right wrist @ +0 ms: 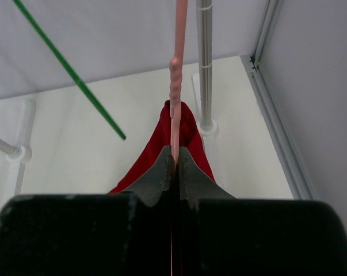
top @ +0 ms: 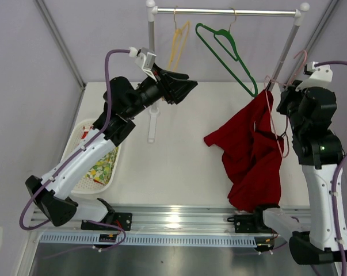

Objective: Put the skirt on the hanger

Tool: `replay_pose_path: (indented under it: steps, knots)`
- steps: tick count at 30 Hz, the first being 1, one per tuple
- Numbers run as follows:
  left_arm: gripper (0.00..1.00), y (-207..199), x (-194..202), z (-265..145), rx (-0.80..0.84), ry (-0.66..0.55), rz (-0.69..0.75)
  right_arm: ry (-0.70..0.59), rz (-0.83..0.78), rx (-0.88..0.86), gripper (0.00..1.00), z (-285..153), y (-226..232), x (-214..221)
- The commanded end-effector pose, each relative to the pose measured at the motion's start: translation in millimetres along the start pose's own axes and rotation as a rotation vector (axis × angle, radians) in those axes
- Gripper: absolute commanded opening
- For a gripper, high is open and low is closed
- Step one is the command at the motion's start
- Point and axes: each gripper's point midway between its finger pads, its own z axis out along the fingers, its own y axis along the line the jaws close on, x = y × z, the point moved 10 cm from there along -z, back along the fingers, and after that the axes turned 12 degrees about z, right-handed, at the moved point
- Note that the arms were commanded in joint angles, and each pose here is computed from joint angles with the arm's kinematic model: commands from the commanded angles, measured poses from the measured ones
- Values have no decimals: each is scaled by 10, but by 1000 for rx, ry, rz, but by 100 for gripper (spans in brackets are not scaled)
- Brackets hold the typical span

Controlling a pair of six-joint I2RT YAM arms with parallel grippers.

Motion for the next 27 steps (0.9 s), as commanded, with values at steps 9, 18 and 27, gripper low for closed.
replay_pose_path:
  steps: [9, 18, 27]
  knots:
    - [57, -46, -267, -267, 3, -48, 66, -277, 148, -361, 0, 480, -127, -891]
    - [57, -116, -308, -483, -4, -55, 79, -337, 143, -422, 0, 796, -38, -1321]
    - [57, -147, -354, -568, -10, -49, 97, -338, 98, -430, 0, 1075, 116, -1452]
